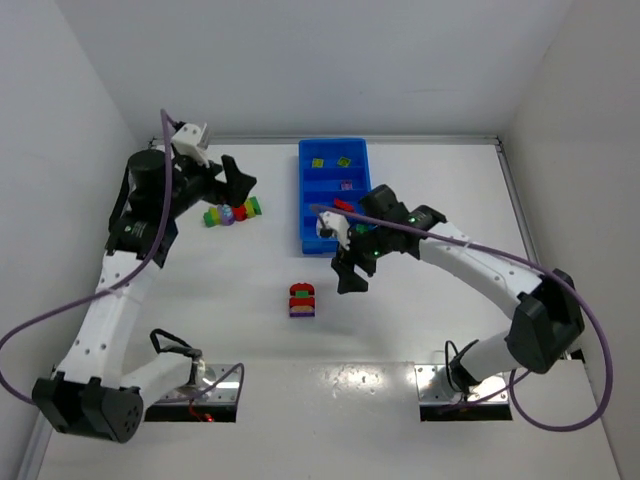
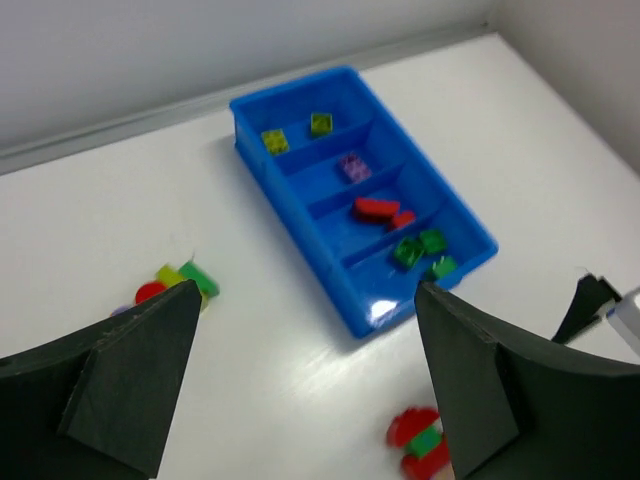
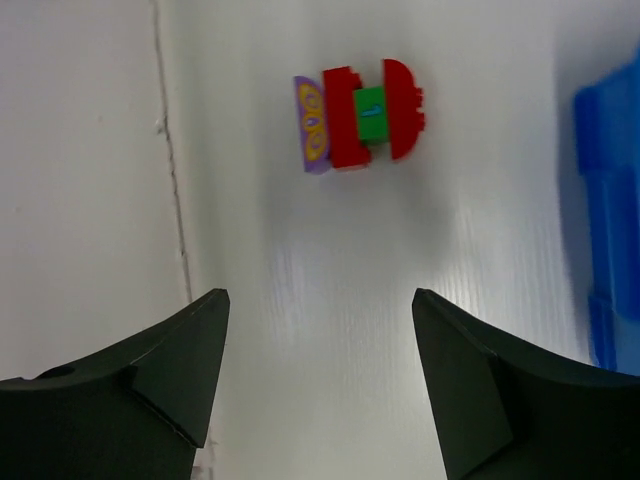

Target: Sort the legos into containers by color

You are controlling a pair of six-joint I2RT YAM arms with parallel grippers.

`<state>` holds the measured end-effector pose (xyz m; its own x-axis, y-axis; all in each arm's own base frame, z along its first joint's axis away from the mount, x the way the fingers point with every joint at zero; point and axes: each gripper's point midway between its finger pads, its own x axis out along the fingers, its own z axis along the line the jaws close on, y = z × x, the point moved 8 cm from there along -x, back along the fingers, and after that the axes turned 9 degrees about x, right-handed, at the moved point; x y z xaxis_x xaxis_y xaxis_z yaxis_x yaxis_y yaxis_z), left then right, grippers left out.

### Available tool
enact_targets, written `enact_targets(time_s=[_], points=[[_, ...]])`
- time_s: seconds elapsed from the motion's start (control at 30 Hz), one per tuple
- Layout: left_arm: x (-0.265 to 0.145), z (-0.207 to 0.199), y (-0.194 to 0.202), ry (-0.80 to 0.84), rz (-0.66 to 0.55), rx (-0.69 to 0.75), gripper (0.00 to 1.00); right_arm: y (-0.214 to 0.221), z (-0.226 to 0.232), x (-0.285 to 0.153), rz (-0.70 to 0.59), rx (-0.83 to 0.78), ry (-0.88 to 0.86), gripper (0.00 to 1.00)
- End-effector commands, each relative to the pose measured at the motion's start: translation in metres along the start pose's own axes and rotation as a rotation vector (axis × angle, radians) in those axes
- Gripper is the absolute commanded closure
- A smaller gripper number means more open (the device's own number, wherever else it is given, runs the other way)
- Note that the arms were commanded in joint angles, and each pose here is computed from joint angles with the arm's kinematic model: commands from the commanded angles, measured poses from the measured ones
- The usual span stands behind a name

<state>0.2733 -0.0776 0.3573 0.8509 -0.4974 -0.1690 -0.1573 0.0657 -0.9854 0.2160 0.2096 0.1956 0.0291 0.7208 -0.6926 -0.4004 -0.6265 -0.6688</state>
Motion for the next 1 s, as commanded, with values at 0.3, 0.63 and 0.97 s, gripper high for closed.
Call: enact_targets(time_s=[0.3, 0.63, 0.97], points=[[-0.049, -0.006, 0.054, 0.213, 0.249, 0.051, 0.01, -0.004, -0.01, 0.027, 0.064, -1.175, -0.303, 0.27], [-0.05, 0.03, 0.065, 0.273, 0.232, -0.136, 0.01, -0.036, -0.03, 0.073, -0.106, -1.571, -0.431, 0.47], [-0.062, 0.054, 0.076, 0.248, 0.21, -0.228, 0.01, -0.054, -0.03, 0.102, -0.018, -1.676, -0.729, 0.49]])
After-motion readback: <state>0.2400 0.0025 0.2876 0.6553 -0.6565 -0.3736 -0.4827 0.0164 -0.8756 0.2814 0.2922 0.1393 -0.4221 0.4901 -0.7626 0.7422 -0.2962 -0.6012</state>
